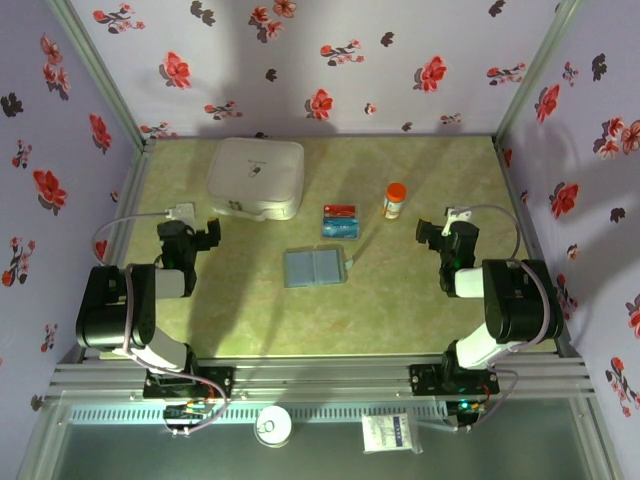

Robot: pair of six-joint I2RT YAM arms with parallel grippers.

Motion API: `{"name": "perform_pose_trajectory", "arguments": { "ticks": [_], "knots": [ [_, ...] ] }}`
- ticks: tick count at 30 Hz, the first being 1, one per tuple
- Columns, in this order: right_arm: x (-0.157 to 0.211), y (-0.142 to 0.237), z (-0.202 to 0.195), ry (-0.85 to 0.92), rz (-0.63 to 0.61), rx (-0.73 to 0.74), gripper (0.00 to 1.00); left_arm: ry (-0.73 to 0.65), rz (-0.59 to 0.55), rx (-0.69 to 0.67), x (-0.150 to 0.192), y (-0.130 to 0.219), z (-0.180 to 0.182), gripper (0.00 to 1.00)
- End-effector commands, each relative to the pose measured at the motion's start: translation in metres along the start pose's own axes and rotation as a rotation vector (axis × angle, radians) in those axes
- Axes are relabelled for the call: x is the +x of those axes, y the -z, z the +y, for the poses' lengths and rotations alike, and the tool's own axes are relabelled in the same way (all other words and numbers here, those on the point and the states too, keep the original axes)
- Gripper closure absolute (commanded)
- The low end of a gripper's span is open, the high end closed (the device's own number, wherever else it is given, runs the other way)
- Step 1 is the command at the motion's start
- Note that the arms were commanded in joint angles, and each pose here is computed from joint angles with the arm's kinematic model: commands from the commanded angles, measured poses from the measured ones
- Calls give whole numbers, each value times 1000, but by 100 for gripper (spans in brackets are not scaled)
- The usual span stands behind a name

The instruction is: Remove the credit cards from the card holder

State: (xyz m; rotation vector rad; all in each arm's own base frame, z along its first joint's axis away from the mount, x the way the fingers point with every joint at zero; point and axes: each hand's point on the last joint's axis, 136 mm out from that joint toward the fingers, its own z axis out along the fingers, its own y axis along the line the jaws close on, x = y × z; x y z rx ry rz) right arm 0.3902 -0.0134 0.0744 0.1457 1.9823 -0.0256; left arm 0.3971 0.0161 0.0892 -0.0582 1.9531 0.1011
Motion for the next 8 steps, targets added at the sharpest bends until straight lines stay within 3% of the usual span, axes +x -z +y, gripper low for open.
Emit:
{"name": "perform_pose_trajectory", "arguments": {
  "ticks": [1, 8],
  "knots": [
    [-15, -2, -4, -27, -42, 23, 1, -14, -30, 9, -5, 1, -1, 0],
    [-15, -1, -3, -26, -44, 17, 1, -13, -30, 9, -5, 0, -1, 0]
  ]
}}
